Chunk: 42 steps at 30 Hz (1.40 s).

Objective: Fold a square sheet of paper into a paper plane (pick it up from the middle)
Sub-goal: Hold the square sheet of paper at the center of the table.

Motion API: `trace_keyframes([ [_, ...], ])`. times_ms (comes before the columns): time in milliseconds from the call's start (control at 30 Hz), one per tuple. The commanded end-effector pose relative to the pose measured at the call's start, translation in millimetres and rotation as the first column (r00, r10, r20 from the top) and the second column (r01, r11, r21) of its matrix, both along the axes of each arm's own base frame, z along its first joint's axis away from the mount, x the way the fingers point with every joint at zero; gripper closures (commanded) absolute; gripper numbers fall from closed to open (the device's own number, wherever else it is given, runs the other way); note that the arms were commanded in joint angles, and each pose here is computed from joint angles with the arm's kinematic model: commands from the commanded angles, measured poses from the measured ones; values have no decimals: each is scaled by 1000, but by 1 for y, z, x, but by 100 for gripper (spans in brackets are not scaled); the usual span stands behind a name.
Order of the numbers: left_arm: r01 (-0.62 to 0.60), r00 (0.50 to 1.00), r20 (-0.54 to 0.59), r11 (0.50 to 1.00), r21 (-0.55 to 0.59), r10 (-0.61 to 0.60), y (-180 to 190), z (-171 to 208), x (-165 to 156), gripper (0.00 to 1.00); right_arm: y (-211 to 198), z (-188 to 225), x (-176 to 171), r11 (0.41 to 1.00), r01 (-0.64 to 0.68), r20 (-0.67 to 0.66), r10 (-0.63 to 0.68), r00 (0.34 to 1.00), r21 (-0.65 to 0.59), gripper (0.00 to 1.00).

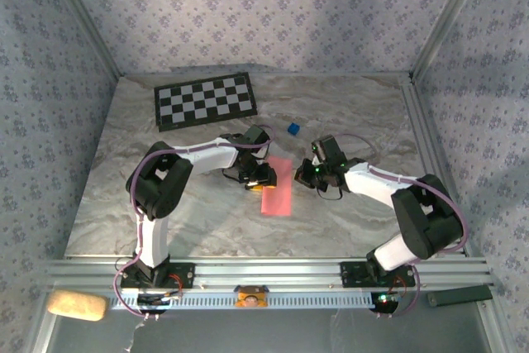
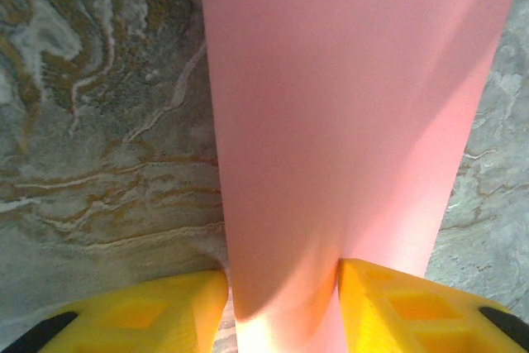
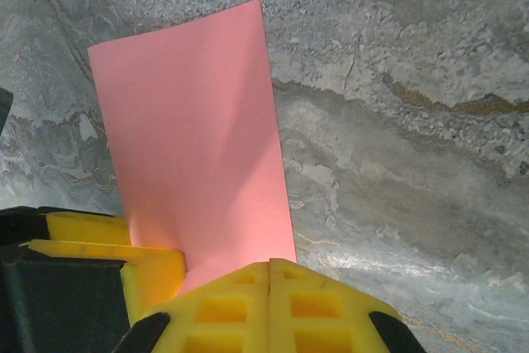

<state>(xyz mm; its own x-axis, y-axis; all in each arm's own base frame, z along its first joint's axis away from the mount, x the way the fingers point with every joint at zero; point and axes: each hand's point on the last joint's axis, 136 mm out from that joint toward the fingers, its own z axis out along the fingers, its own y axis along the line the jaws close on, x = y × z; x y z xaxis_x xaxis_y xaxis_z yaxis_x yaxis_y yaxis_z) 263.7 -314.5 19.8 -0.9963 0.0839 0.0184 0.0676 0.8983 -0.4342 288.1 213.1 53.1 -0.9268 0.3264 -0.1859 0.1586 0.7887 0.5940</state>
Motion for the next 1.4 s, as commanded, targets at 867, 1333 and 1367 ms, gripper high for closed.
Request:
trace_keyframes([
  [867,9,998,-59,980,201,3,33,-60,-20,56,49,-4,11,986,-125,-5,126,992,115,100],
  [1333,5,998,-55,980,198,6,32,-60,-20,56,39,-46,-9,989,-139,-118,143,983,47,100],
  [1367,4,998,-55,980,197,7,32,-60,-20,56,35,-51,-12,989,-143,-129,145,981,26,100],
])
